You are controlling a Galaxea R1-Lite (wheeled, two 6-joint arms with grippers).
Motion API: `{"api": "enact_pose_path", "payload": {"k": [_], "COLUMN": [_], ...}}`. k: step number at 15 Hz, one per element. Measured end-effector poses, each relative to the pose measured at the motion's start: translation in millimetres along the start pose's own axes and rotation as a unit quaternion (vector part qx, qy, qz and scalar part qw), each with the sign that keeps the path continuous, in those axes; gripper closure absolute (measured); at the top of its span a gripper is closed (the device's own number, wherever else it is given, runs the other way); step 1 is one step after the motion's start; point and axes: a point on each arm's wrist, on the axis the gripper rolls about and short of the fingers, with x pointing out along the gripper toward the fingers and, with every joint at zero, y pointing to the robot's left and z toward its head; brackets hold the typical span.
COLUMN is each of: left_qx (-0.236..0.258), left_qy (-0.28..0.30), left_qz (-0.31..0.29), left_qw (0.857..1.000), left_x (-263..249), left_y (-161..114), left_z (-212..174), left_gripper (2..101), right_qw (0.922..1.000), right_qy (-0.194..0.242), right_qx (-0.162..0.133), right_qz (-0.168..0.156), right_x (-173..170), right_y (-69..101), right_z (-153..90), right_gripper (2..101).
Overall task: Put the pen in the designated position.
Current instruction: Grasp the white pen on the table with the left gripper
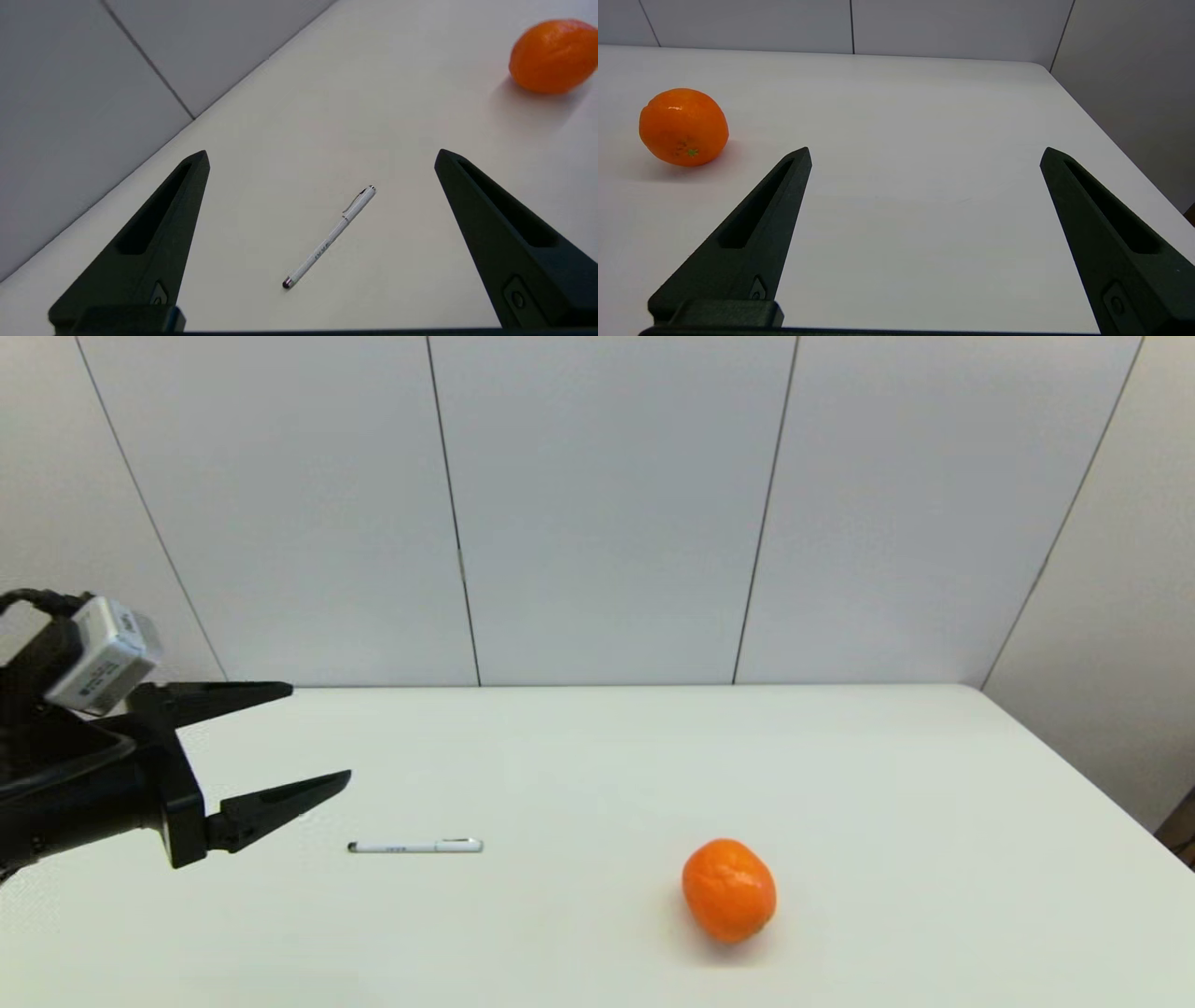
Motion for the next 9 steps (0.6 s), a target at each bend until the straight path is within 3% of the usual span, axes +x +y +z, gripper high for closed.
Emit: {"api": "enact_pose_path", "payload": {"k": [3,9], "left_qx": [0.028,0.075], "left_qy": [0.003,0.021], "left_qz": [-0.063,-0.129], "left_qw": [0.998,0.989], "left_x": [23.8,58.9], "left_y": [9.9,21.6], "left_z": [-20.4,-58.0], "left_gripper": [5.3,5.3], "right_qw": [1.0,1.0], "right_qy": [0.0,0.0], "right_qx": [0.0,0.0], "right_qz": [0.0,0.0], "right_x": [0.0,0.0], "right_y": [0.0,0.0], "right_z": [0.0,0.0], "right_gripper": [5.0,5.0]}}
